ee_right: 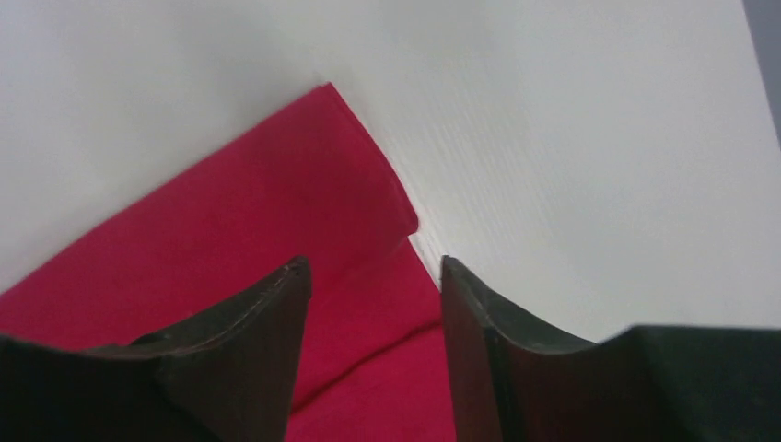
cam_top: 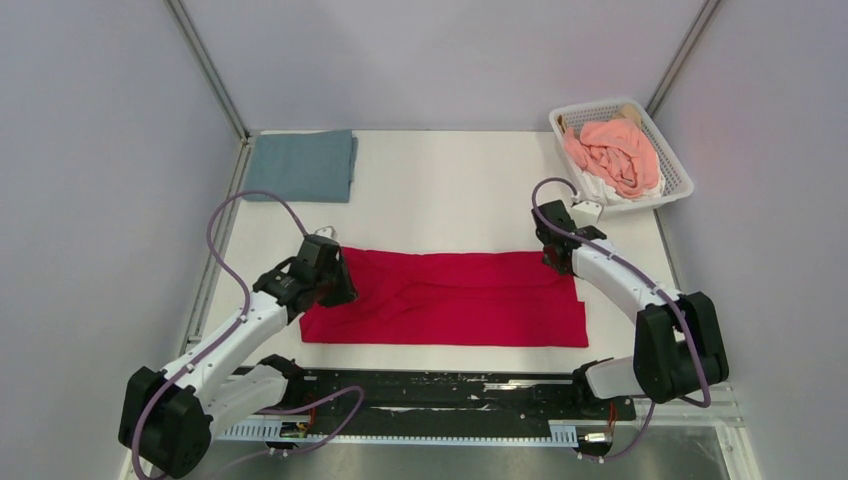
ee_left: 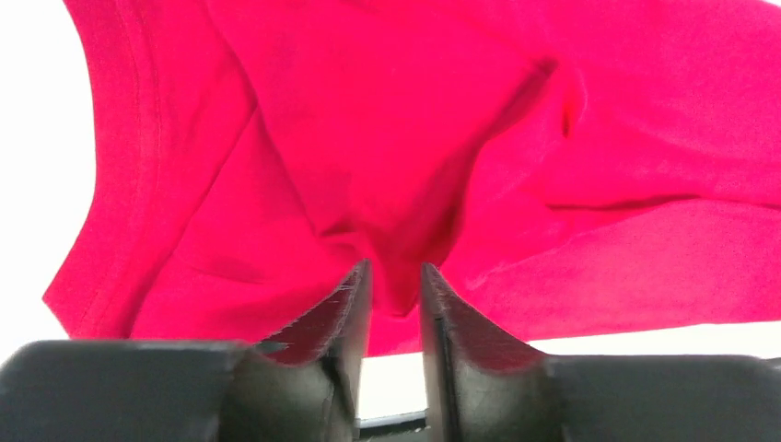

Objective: Fold and stack the t-shirts
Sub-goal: Fold the other side of the tshirt into a rectangle, then rotate the tshirt 90 degrees

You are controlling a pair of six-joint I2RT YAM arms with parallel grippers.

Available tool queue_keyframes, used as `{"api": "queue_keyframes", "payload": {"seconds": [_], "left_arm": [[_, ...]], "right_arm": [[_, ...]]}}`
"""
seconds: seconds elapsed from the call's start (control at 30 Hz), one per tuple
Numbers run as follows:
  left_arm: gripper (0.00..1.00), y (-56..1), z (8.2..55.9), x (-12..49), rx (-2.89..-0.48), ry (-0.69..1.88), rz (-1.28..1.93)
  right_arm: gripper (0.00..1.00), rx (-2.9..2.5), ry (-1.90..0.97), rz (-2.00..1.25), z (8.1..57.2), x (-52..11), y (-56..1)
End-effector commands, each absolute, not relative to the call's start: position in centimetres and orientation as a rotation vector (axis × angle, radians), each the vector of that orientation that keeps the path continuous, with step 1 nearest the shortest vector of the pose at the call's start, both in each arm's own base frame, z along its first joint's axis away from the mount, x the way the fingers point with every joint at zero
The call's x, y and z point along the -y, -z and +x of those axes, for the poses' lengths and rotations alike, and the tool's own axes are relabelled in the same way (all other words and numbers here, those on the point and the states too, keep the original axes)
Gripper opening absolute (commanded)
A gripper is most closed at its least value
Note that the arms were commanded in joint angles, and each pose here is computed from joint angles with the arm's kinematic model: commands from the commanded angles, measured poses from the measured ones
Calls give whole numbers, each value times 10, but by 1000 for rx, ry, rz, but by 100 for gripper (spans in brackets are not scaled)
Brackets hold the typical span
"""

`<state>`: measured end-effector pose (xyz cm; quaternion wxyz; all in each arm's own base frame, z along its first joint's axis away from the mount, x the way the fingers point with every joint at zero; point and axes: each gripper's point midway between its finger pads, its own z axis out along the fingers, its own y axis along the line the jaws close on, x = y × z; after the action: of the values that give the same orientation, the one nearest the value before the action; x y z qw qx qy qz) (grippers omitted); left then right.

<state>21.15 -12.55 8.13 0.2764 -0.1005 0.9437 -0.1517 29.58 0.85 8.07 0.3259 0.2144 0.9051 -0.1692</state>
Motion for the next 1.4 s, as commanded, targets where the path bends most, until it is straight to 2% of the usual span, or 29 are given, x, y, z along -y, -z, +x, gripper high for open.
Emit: {"api": "queue_keyframes", "payload": {"seconds": [0.0, 0.03, 0.07, 0.1, 0.13, 0.17, 0.27, 0.37, 0.43, 0.53, 0.7, 0.9, 1.0, 1.13, 1.2, 1.23, 1.27, 1.3, 1.33, 1.37], "left_arm": [[48, -75, 190, 121, -2607, 400, -351], [55, -74, 184, 121, -2629, 407, -353], [74, -78, 182, 121, -2614, 422, -349], [87, -81, 179, 123, -2614, 450, -333], [97, -89, 180, 125, -2580, 479, -320], [98, -95, 183, 127, -2552, 501, -296], [100, -117, 200, 137, -2446, 570, -249], [100, -137, 225, 159, -2363, 674, -199], [100, -137, 242, 171, -2360, 700, -203], [100, -112, 262, 183, -2455, 675, -244], [100, -56, 294, 184, -2577, 659, -415], [100, -19, 329, 192, -2663, 729, -502], [100, -14, 351, 198, -2693, 746, -484], [100, -22, 404, 214, -2709, 817, -370], [100, -56, 460, 231, -2639, 896, -254], [100, -28, 457, 227, -2748, 866, -284], [100, -59, 492, 234, -2660, 877, -195], [100, -31, 487, 232, -2761, 870, -217], [100, -57, 514, 239, -2676, 902, -134], [100, -36, 512, 246, -2719, 987, -120]], "right_arm": [[62, -2391, 597, 647, 263, 12, -80], [71, -2381, 617, 668, 258, 15, -84], [80, -2358, 618, 691, 256, 18, -92], [83, -2337, 607, 710, 255, 19, -98], [92, -2315, 576, 723, 256, 18, -106], [96, -2295, 532, 731, 259, 15, -113], [100, -2272, 298, 625, 280, -10, -130], [100, -2277, -73, 331, 304, -66, -138], [100, -2291, -376, 142, 307, -115, -134], [100, -2328, -580, 59, 312, -150, -121], [100, -2435, -545, 113, 326, -153, -78], [100, -2511, -479, 161, 326, -143, -49], [100, -2530, -477, 236, 321, -128, -41], [100, -2524, -533, 337, 317, -112, -43], [100, -2543, -605, 295, 308, -121, -45], [100, -2564, -673, 271, 300, -129, -45], [100, -2598, -736, 252, 287, -137, -41], [100, -2628, -805, 232, 274, -145, -40], [100, -2658, -861, 211, 260, -154, -38], [100, -2690, -898, 184, 245, -162, -36]]}}
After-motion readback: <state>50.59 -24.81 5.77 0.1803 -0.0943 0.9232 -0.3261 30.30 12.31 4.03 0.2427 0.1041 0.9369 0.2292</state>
